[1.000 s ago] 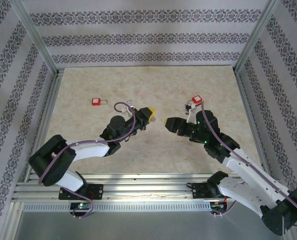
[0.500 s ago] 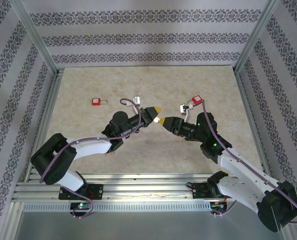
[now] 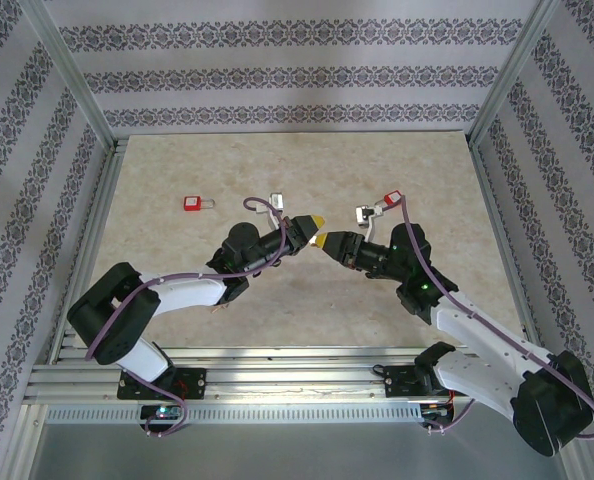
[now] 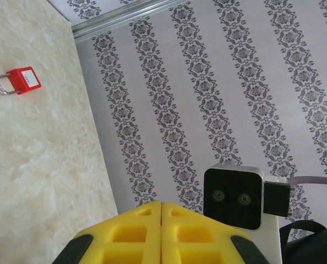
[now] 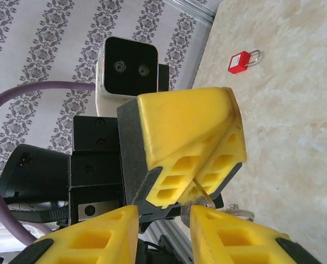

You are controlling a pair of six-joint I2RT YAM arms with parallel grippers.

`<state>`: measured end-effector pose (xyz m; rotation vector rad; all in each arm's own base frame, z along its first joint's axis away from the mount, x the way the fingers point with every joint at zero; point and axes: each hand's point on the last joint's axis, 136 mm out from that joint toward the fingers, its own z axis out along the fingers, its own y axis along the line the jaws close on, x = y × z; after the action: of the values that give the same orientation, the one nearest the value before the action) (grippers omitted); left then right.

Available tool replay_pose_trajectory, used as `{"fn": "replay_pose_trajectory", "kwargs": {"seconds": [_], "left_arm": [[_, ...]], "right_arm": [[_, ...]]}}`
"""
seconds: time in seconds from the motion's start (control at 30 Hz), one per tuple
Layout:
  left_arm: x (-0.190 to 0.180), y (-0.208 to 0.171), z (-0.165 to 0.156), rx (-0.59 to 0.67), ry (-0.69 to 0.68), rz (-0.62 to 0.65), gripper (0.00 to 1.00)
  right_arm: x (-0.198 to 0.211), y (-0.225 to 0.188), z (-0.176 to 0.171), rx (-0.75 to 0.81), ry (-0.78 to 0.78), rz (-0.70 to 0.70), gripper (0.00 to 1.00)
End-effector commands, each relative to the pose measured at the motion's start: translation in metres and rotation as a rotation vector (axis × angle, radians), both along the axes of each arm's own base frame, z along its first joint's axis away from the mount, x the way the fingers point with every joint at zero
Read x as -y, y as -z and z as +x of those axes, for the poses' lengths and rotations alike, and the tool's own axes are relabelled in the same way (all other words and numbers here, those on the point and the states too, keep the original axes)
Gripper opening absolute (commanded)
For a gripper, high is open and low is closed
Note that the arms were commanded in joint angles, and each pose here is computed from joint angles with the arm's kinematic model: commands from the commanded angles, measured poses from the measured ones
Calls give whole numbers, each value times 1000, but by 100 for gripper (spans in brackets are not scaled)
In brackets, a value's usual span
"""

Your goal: Unlock with the key

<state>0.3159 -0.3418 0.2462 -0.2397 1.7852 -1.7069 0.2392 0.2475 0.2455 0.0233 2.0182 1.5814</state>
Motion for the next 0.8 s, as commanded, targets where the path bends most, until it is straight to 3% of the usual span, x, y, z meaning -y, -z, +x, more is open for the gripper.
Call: {"fn": "replay_pose_trajectory", "kwargs": {"seconds": [0.0, 0.17, 0.3, 0.5, 0.77], "left_arm": [[-2, -31, -7, 93, 8, -48, 0], [-5, -34, -11, 135, -2, 38, 0], [2, -39, -20, 183, 27, 106, 0], [-1, -38, -24, 188, 16, 114, 0], [0, -43, -23, 200, 8, 67, 0]], "right_arm": [[6, -3, -7, 20, -5, -23, 34], [23, 8, -9, 31, 49, -123, 43], [12, -7, -10, 133, -12, -67, 44], [-10, -27, -22, 228, -120, 4, 44], [-14, -13, -28, 215, -130, 0, 38]]}}
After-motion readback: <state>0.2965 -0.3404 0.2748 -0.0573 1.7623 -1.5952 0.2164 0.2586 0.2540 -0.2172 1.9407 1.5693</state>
